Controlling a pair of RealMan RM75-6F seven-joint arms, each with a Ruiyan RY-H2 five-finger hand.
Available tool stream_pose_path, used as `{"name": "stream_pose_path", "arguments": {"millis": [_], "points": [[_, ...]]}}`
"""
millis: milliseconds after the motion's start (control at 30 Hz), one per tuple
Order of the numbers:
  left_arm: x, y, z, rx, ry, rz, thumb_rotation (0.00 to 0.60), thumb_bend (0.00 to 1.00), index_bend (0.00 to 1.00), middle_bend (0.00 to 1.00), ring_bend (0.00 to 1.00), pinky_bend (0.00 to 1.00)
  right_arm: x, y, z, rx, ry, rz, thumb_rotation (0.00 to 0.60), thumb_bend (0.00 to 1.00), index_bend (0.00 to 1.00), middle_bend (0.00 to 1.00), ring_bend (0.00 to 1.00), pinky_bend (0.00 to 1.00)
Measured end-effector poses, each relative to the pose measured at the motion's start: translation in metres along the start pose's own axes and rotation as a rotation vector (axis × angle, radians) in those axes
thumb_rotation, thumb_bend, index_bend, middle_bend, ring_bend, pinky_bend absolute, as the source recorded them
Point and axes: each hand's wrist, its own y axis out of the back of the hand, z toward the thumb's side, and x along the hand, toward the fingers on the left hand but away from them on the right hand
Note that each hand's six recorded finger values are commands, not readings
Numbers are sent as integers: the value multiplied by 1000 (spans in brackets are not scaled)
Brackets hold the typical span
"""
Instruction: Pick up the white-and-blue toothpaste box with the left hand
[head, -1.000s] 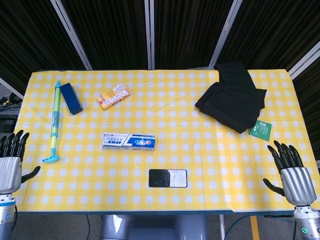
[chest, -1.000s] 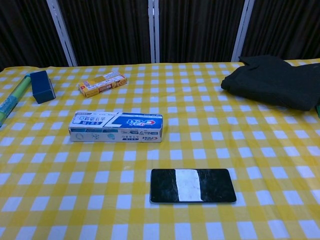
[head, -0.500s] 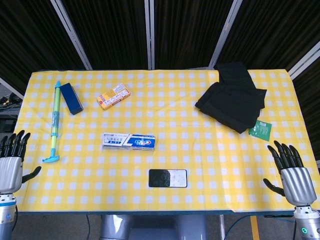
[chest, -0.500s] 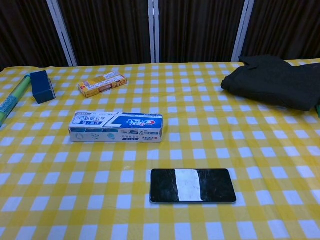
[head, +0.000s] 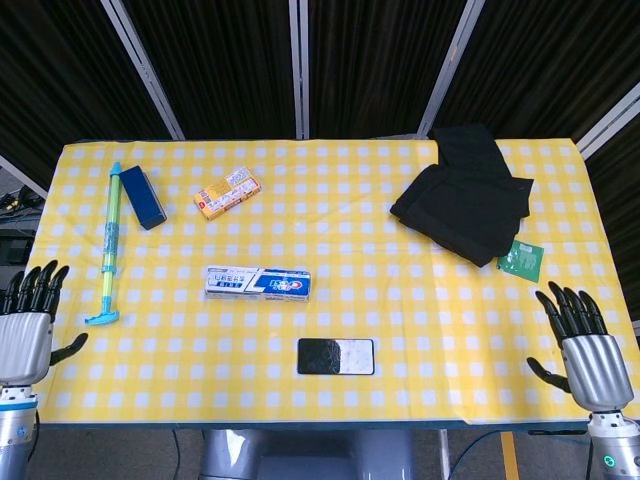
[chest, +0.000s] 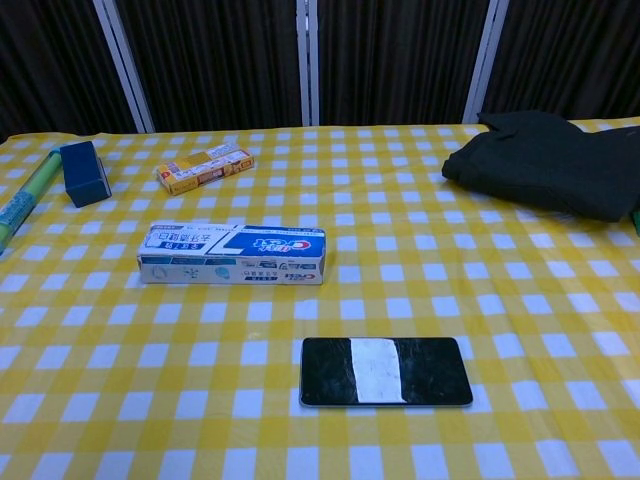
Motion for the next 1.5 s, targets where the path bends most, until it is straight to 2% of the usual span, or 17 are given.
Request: {"name": "stream_pose_path", "arguments": {"millis": [200,333,433,567,667,1000,1133,1367,1500], "points": [[18,9,14,18,-42,8,600,137,0,0,0,0,-1,1,-2,-11,-5,-1,600,52,25,0,0,0],[40,18,41,46,-112,2,600,137,0,0,0,17,-1,3,-4,-24,-8,-8,600,52,26,0,0,0],[54,20,61,67,-159,-24,600,138,6,0,0,54,-1,5,-5,-34,-10,-9,600,51,27,0,0,0],[70,20,86,73,-205,-70,600,138,66,0,10,116,-2,6,-7,-45,-14,-9,600,52,40,0,0,0],[85,18,104,70,-236,-104,600,138,82,0,24,122,-2,8,-10,-63,-22,-11,600,52,45,0,0,0],[133,-2,169,104,-266,-294,600,142,94,0,31,124,-4,15,-24,-127,-47,-14,600,52,48,0,0,0],[145,-13,207,123,-305,-361,600,148,127,4,56,142,-5,16,-27,-145,-51,-16,600,51,48,0,0,0],[146,-36,264,121,-360,-448,600,148,139,9,63,153,-6,18,-33,-170,-59,-14,600,51,49,0,0,0],[145,-48,285,138,-380,-481,600,152,149,18,68,156,-6,19,-36,-187,-65,-16,600,51,49,0,0,0]]}}
